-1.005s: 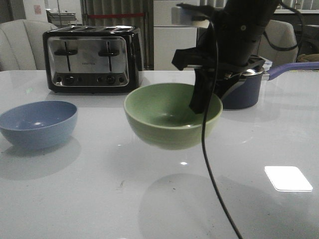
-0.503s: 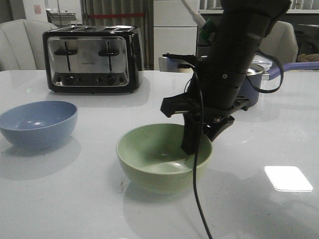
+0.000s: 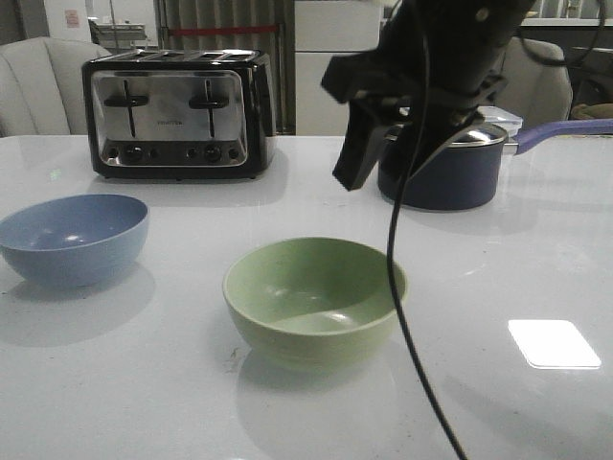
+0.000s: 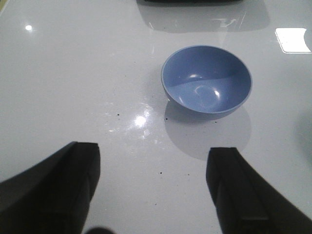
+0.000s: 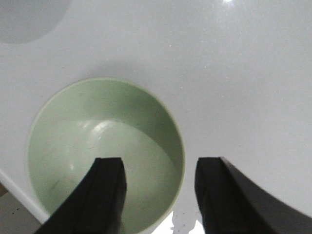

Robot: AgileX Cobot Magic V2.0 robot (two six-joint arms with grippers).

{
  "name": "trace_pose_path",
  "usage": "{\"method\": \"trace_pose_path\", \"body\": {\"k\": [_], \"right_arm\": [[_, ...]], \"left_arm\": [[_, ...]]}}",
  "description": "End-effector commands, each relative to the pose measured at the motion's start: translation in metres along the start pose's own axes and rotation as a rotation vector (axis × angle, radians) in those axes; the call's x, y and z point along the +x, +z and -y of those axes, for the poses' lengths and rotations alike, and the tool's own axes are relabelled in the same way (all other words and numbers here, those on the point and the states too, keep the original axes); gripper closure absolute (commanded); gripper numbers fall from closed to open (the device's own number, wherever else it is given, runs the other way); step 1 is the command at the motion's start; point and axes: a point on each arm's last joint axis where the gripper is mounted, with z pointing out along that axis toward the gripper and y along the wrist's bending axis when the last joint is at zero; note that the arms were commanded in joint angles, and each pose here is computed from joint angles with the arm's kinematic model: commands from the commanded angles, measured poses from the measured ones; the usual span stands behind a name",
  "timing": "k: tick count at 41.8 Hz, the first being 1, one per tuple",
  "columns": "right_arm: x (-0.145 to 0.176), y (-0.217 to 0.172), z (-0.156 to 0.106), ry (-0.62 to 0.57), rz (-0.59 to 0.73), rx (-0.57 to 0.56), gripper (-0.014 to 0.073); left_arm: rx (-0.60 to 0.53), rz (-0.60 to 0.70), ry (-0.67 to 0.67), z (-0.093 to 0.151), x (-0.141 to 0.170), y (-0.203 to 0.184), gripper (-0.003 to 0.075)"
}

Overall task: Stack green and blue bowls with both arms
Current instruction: 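Open the right gripper and lift it away from the green bowl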

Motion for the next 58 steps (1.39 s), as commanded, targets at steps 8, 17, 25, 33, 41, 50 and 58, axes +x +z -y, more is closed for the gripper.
{"method": "trace_pose_path", "body": {"k": [8, 17, 25, 33, 41, 50, 58], "right_arm": [[0.037, -0.086, -0.026, -0.083, 0.219, 0.024, 0.0148], [0.091, -0.119, -0.035, -0.094, 0.282, 0.031, 0.0148], [0.13, -0.133, -0.041, -0.102, 0.317, 0.031, 0.0148], [0.157, -0.141, -0.044, -0.11, 0.357, 0.034, 0.0148], [0.161, -0.145, -0.045, -0.114, 0.382, 0.037, 0.0148], [0.161, -0.145, -0.045, -0.113, 0.391, 0.039, 0.0148], [0.161, -0.145, -0.045, -0.113, 0.391, 0.039, 0.0148]], "left_arm": [[0.003, 0.094, -0.004, 0.0, -0.014, -0.004, 0.0211], [0.003, 0.094, -0.004, 0.0, -0.014, -0.004, 0.0211], [0.003, 0.094, -0.004, 0.0, -0.014, -0.004, 0.0211], [0.003, 0.094, -0.004, 0.0, -0.014, -0.004, 0.0211], [0.004, 0.089, -0.004, 0.0, -0.026, -0.006, 0.0211], [0.009, -0.037, -0.004, 0.0, -0.054, 0.015, 0.0211], [0.012, -0.145, -0.008, -0.002, -0.081, 0.061, 0.0211]]}}
